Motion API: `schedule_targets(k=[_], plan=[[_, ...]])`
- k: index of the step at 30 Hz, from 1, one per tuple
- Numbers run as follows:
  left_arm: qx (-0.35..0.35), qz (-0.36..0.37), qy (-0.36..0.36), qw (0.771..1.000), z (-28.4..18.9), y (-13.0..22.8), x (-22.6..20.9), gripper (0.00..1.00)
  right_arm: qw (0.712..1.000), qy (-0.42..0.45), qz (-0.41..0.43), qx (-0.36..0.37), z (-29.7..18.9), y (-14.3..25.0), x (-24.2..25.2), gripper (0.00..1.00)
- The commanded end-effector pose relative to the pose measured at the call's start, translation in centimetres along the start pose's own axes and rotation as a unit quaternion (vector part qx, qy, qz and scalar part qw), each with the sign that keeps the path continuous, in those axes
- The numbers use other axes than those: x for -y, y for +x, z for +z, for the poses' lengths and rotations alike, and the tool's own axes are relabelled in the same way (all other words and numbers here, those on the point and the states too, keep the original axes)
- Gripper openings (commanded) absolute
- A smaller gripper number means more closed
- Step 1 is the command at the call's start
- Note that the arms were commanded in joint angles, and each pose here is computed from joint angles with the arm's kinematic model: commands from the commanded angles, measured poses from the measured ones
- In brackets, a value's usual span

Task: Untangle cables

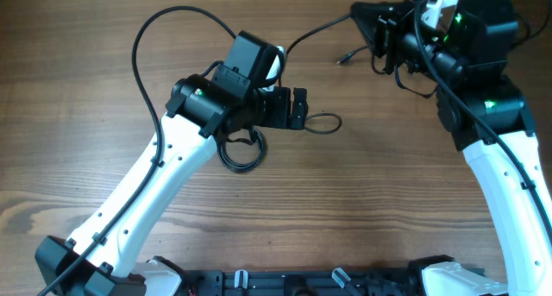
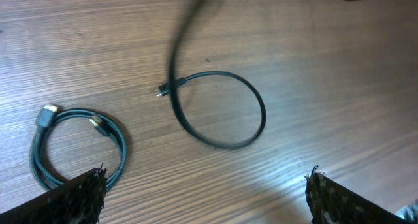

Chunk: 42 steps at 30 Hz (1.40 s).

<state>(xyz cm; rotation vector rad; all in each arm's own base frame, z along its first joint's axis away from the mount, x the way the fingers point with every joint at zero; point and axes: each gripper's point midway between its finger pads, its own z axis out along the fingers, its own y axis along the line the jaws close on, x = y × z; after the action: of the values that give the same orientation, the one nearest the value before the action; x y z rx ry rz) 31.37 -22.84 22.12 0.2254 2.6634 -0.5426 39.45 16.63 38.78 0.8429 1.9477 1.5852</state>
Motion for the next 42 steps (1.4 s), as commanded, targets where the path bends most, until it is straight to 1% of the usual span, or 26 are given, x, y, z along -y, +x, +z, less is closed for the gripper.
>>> schedule_targets(k=[1, 2, 7, 8, 10, 13, 14, 15, 17, 18, 20, 21, 22, 23, 25, 27, 29, 31, 33, 35, 37, 38, 39, 40, 41, 42], plan=[[0.02, -0.027, -0.024, 0.999, -0.1, -0.9, -0.7, 1.0, 0.998, -0.029, 0.005, -0.054, -0.4, 1.9, -2.0, 0.04], [0.027, -0.029, -0.037, 0.999, -0.1, -1.1, -1.1, 1.0, 0.998, -0.029, -0.004, -0.052, -0.4, 1.8, -1.9, 0.04], [0.072, -0.086, -0.126, 0.986, -0.8, -2.2, -4.4, 0.99, 0.998, -0.031, -0.007, -0.059, -0.4, 2.1, -2.0, 0.04], [0.085, -0.099, -0.151, 0.98, -1.1, -2.4, -5.3, 0.97, 0.998, -0.03, -0.008, -0.059, -0.4, 2.1, -2.0, 0.04], [0.099, -0.12, -0.179, 0.971, -1.6, -2.8, -6.8, 0.86, 0.998, -0.03, -0.007, -0.062, -0.4, 2.2, -1.9, 0.04], [0.106, -0.146, -0.192, 0.965, -2.1, -3.5, -8.9, 0.8, 0.995, -0.033, -0.007, -0.092, -0.6, 3.2, -2.0, 0.04], [0.108, -0.152, -0.197, 0.963, -2.3, -3.7, -9.7, 0.75, 0.995, -0.032, -0.007, -0.093, -0.6, 3.3, -2.0, 0.04], [0.104, -0.15, -0.194, 0.964, -2.4, -3.7, -10.1, 0.64, 0.995, -0.03, -0.005, -0.093, -0.6, 3.3, -1.9, 0.04], [0.094, -0.151, -0.182, 0.967, -2.3, -3.7, -10.4, 0.38, 0.996, -0.024, -0.001, -0.091, -0.5, 3.2, -1.6, 0.04], [0.092, -0.155, -0.178, 0.967, -2.3, -3.7, -10.5, 0.27, 0.996, -0.019, -0.002, -0.084, -0.5, 3.0, -1.3, 0.04], [0.093, -0.158, -0.179, 0.967, -2.4, -3.8, -10.8, 0.22, 0.999, 0.01, -0.042, -0.017, -0.2, 0.7, 0.1, 0.04], [0.094, -0.158, -0.181, 0.966, -2.4, -3.8, -10.9, 0.23, 0.998, 0.041, -0.051, 0.019, -0.3, -0.5, 1.5, 0.04], [0.094, -0.16, -0.182, 0.966, -2.5, -3.9, -11.0, 0.52, 0.99, 0.098, -0.066, 0.076, -0.8, -2.5, 3.9, 0.04], [0.094, -0.162, -0.183, 0.965, -2.5, -3.9, -11.2, 0.87, 0.983, 0.123, -0.092, 0.103, -1.2, -3.5, 4.8, 0.04], [0.094, -0.162, -0.183, 0.965, -2.5, -3.9, -11.2, 1.0, 0.967, 0.147, -0.158, 0.135, -1.8, -4.9, 5.1, 0.04], [0.093, -0.162, -0.183, 0.965, -2.5, -3.8, -11.2, 1.0, 0.95, 0.15, -0.213, 0.171, -2.5, -6.3, 3.7, 0.05], [0.091, -0.162, -0.184, 0.965, -2.5, -3.7, -11.2, 1.0, 0.929, 0.143, -0.263, 0.217, -4.1, -7.9, 0.6, 0.05], [0.089, -0.162, -0.185, 0.965, -2.5, -3.6, -11.2, 1.0, 0.898, 0.146, -0.304, 0.284, -6.8, -10.1, -2.6, 0.04], [0.089, -0.162, -0.185, 0.965, -2.5, -3.6, -11.2, 1.0, 0.865, 0.166, -0.335, 0.334, -9.2, -12.3, -4.0, 0.05], [0.088, -0.162, -0.185, 0.965, -2.5, -3.6, -11.2, 1.0, 0.8, 0.263, -0.353, 0.407, -13.1, -16.2, -2.2, 0.04], [0.087, -0.162, -0.186, 0.965, -2.4, -3.5, -11.3, 1.0, 0.707, 0.411, -0.368, 0.443, -17.4, -20.4, 1.5, 0.05], [0.085, -0.162, -0.183, 0.966, -2.4, -3.4, -11.2, 1.0, 0.671, 0.471, -0.363, 0.444, -19.2, -22.2, 3.5, 0.04], [0.085, -0.164, -0.181, 0.966, -2.4, -3.4, -11.1, 1.0, 0.649, 0.518, -0.351, 0.433, -20.4, -23.7, 5.7, 0.04], [0.084, -0.164, -0.18, 0.966, -2.3, -3.4, -11.0, 1.0, 0.64, 0.547, -0.343, 0.416, -21.0, -25.0, 7.7, 0.04], [0.084, -0.164, -0.179, 0.966, -2.4, -3.4, -11.0, 1.0, 0.636, 0.578, -0.318, 0.399, -21.8, -26.4, 10.4, 0.04], [0.084, -0.164, -0.179, 0.966, -2.4, -3.4, -11.0, 1.0, 0.643, 0.584, -0.311, 0.386, -21.8, -27.0, 11.7, 0.04]])
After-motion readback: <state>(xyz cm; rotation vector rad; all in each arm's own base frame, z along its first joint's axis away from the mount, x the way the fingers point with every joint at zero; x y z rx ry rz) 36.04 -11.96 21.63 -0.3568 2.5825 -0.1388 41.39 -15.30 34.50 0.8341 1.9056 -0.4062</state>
